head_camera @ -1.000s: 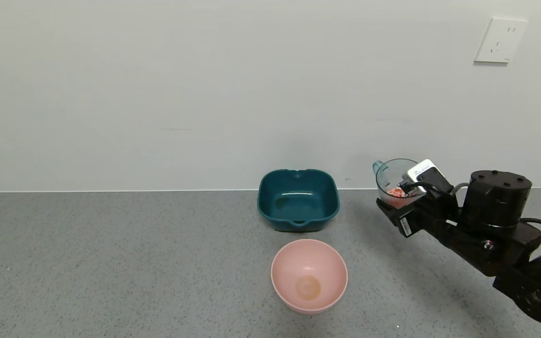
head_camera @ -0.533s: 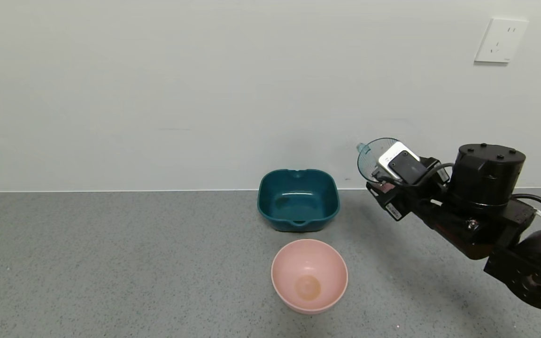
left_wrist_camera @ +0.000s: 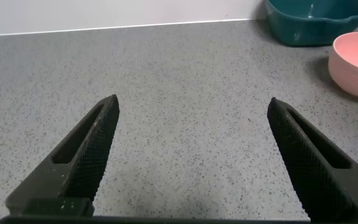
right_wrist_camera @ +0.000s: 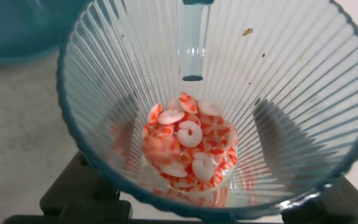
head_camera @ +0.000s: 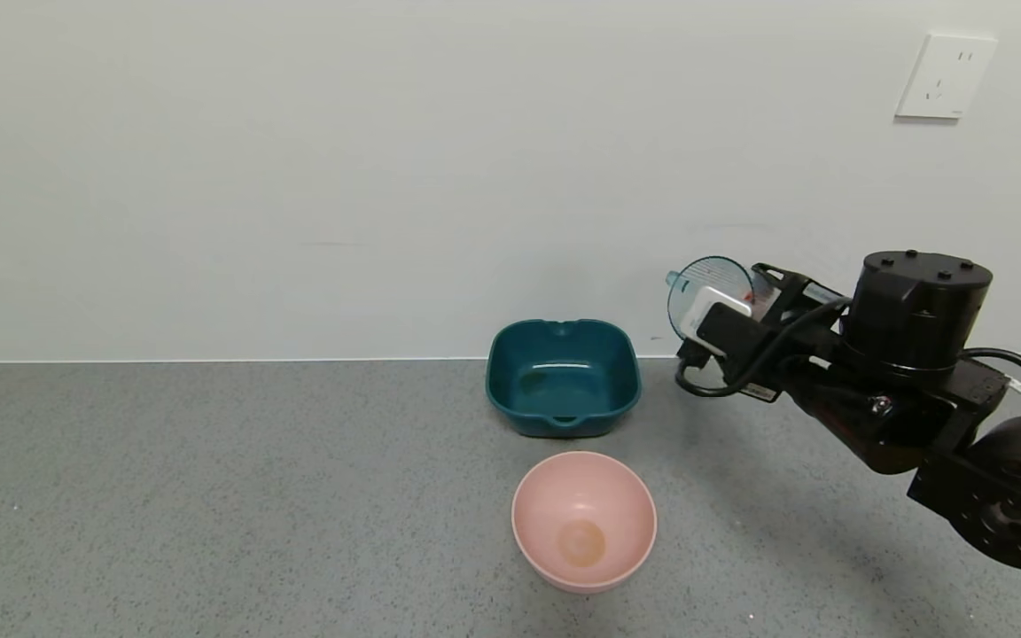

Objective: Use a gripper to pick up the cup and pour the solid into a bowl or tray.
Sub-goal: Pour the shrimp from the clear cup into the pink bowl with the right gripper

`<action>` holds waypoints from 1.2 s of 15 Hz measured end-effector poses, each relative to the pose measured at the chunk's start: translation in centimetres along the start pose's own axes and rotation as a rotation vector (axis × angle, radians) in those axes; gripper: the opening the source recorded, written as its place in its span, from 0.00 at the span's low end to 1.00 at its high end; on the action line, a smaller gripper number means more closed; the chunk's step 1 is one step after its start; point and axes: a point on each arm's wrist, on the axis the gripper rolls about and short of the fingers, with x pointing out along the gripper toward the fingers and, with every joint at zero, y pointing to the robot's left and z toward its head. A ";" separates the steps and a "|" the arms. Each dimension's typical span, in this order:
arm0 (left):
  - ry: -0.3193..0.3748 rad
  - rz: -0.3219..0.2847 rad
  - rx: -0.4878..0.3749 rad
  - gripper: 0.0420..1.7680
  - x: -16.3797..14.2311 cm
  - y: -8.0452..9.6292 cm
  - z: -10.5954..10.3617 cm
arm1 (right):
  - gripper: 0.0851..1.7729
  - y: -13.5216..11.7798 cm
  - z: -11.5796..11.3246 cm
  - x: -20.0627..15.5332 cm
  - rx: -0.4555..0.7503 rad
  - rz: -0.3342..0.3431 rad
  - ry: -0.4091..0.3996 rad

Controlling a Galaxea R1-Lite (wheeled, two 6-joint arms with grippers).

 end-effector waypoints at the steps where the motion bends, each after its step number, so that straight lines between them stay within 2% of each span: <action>1: 0.000 0.000 0.000 0.97 0.0 0.0 0.0 | 0.75 -0.1 0.1 0.0 -0.044 -0.004 0.000; 5: 0.000 0.000 0.000 0.97 0.0 0.0 0.0 | 0.75 -0.1 0.6 0.3 -0.232 -0.012 -0.009; 7: 0.000 0.000 0.000 0.97 0.0 0.0 0.0 | 0.75 0.4 1.2 0.4 -0.284 -0.002 -0.022; 12: 0.000 0.000 0.000 0.97 0.0 0.0 0.0 | 0.75 3.5 3.2 -0.1 -0.344 0.038 -0.005; 18: 0.000 0.000 0.000 0.97 0.0 0.0 0.0 | 0.74 6.3 3.4 0.5 -0.504 0.102 -0.016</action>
